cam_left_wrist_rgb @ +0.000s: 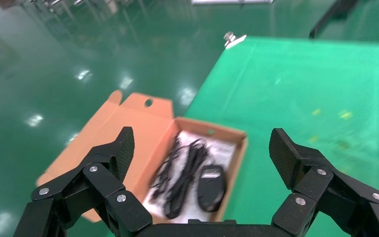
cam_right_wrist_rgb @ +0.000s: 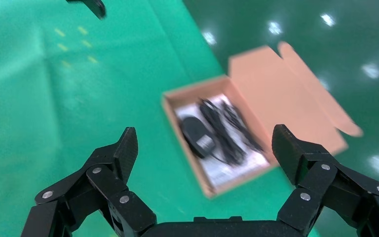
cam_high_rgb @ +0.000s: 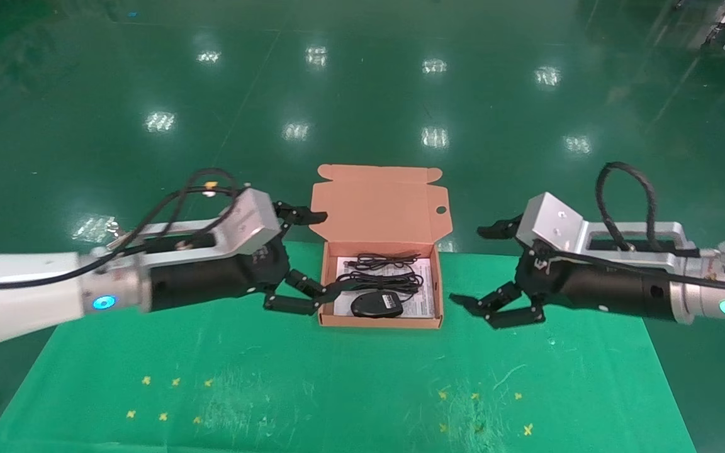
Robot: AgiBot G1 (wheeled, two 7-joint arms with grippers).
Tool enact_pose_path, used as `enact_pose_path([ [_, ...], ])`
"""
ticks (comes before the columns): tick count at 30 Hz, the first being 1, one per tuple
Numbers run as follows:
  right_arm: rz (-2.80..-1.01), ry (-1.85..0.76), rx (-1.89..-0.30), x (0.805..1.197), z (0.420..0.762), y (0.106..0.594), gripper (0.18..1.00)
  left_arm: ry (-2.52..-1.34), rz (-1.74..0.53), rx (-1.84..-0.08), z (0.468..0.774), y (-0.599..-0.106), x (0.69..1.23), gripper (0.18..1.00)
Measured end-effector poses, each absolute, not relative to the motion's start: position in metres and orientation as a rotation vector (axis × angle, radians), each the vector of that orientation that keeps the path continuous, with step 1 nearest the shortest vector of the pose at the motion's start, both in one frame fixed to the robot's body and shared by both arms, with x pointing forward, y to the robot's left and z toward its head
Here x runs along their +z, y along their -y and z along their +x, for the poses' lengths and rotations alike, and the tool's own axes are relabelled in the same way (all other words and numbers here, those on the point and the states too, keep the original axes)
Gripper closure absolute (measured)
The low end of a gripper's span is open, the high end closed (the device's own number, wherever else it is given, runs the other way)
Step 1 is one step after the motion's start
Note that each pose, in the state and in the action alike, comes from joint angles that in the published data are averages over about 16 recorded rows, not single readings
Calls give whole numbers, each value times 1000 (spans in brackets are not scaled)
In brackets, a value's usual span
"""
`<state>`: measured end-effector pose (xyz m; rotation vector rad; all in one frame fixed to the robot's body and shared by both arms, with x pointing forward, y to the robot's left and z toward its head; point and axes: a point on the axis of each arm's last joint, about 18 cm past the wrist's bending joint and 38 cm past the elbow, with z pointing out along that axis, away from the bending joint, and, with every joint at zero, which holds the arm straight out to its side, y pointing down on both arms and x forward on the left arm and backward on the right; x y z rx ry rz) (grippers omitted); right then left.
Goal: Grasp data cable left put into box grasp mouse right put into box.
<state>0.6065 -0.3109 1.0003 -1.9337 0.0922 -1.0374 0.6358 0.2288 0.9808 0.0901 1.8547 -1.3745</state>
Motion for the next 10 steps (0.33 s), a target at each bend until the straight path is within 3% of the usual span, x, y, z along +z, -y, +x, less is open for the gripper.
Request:
enact_pose_path([
  [10, -1866, -38, -896, 993, 580, 304, 178, -1865, 99, -1517, 601, -248, 982, 184],
])
